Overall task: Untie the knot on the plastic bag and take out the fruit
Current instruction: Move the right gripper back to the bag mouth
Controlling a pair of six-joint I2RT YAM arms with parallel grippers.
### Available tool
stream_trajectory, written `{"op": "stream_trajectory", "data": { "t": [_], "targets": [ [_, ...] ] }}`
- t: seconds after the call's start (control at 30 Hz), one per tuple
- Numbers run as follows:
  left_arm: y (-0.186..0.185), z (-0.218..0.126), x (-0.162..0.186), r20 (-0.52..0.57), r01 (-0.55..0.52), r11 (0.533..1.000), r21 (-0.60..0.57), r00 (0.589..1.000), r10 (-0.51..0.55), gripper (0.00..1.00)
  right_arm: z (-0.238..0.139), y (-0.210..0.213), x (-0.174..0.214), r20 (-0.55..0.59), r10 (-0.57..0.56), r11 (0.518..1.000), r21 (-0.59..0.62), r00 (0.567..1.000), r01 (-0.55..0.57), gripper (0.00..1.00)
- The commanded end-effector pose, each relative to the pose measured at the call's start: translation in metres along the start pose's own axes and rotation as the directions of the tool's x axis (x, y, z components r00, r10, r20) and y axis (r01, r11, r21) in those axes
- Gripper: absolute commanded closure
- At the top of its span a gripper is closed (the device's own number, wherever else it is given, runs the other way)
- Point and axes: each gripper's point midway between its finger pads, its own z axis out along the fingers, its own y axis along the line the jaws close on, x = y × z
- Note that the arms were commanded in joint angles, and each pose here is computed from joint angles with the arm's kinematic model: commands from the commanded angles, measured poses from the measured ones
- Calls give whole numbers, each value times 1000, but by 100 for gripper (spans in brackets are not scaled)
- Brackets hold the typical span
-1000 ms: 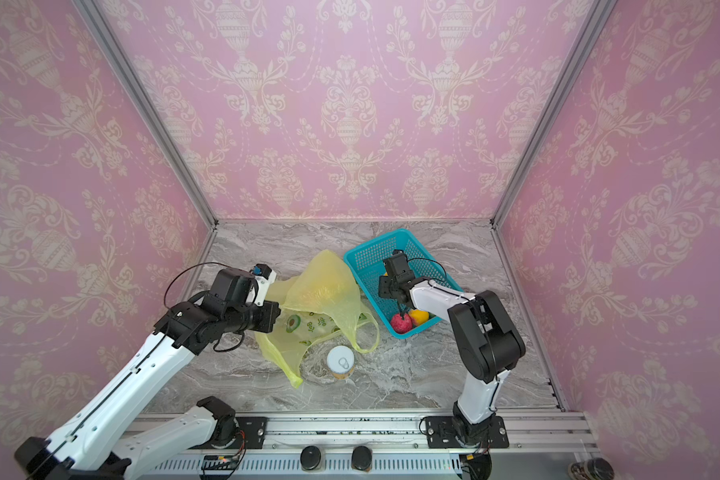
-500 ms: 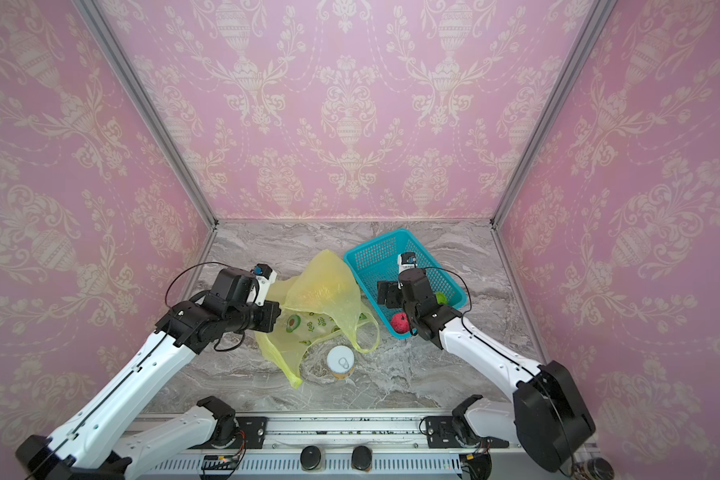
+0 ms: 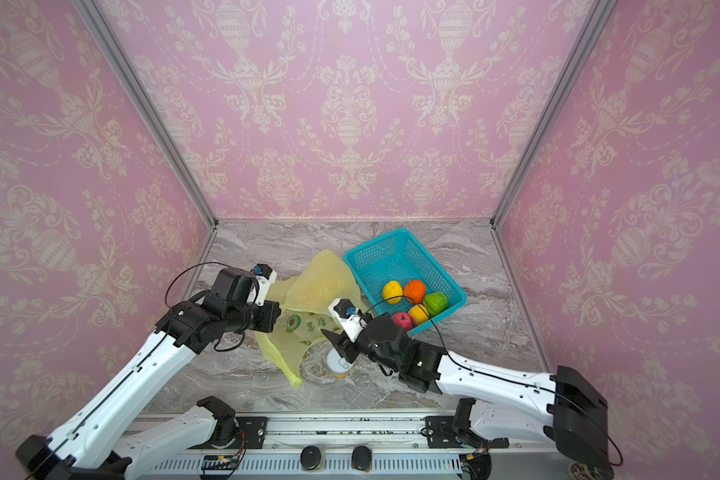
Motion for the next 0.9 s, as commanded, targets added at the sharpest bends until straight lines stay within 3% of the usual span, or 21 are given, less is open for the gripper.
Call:
{"op": "stream_trajectory", "data": {
  "t": [0.0, 0.17, 0.4, 0.6, 0.73, 0.87],
  "targets": [
    [2, 0, 5, -26, 8, 1000, -3, 1000, -8, 100, 20, 33, -13, 24, -113, 989, -91, 993, 114, 49],
    [1, -3, 4, -8, 8, 1000, 2, 1000, -8, 100, 66, 50, 5, -59, -104, 989, -110, 993, 97, 56],
    [0, -1, 6, -19, 7, 1000, 14, 1000, -7, 100, 128, 34, 35, -205, -99, 994, 33, 974, 108, 72],
    [-1, -5, 4, -4, 4, 1000, 18, 1000, -4, 100, 149, 6, 47, -234, -11, 990, 136, 972, 44, 76],
    [-2, -5, 4, -5, 5, 1000, 19, 1000, -5, 100, 147, -13, 56, -264, 5, 977, 208, 965, 52, 76],
    [-2, -5, 5, -7, 3, 1000, 24, 1000, -3, 100, 153, -16, 54, -260, -3, 971, 228, 966, 65, 67]
  ]
}}
